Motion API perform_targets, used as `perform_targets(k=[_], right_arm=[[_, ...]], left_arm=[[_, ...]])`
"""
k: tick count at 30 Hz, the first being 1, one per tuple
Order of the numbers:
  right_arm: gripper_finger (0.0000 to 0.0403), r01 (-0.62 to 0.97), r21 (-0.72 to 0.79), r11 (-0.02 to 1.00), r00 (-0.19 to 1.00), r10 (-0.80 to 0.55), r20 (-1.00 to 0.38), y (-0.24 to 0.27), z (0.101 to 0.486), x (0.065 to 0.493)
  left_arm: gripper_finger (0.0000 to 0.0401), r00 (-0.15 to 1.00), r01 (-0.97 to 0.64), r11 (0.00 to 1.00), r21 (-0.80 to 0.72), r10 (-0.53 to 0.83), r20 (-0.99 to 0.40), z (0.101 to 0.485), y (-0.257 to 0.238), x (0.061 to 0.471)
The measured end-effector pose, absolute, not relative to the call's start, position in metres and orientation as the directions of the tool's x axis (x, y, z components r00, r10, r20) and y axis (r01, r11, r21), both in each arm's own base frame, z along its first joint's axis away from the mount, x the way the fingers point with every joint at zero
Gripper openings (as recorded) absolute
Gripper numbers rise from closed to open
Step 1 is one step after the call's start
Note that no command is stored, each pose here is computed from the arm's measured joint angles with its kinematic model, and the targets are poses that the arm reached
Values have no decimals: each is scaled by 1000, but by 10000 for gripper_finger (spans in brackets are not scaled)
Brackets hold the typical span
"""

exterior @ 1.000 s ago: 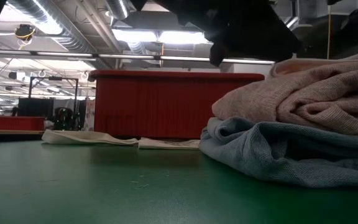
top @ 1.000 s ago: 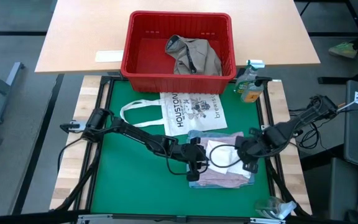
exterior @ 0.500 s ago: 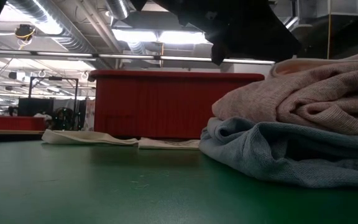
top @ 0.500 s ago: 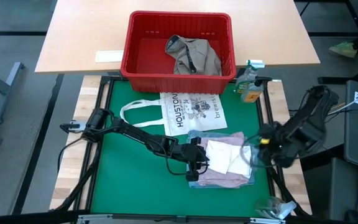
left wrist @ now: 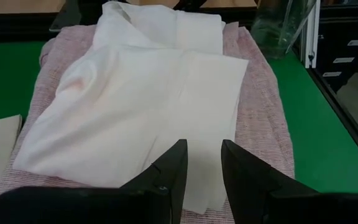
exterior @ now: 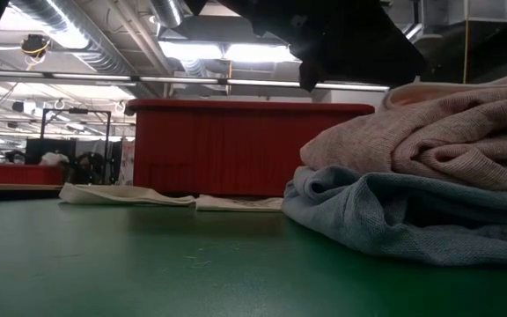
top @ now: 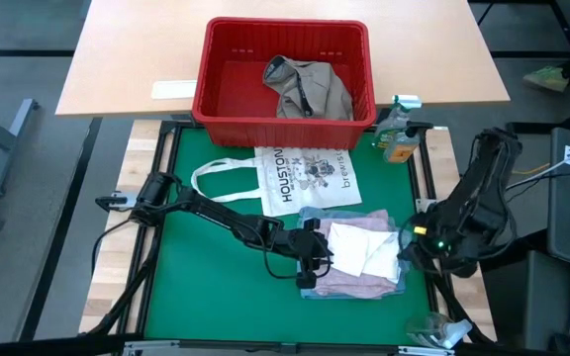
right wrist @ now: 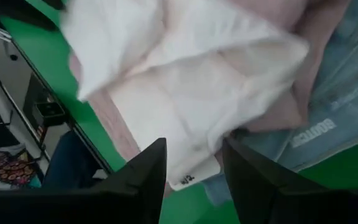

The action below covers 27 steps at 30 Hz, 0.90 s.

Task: Fold Laundry from Bin
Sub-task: Fold the white underwear from the red laundry basket

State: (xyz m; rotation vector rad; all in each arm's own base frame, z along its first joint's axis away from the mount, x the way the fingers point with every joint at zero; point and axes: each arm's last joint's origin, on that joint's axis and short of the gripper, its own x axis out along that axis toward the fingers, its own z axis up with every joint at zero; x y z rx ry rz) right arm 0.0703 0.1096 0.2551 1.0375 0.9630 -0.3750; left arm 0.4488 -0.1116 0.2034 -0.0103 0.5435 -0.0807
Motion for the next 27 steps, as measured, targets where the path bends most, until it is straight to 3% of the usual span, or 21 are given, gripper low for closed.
perform_targets(k=[7,27], right_arm=[[156,712,494,500,502,129,-855,115,235,72],[156,740,457,494,500,51,-865,124,224,78]], left_arm=[[94,852,74,997,-31,-79,-517,203,-112,449],[94,853,74,997,-31,-79,-516,203,-112,449]])
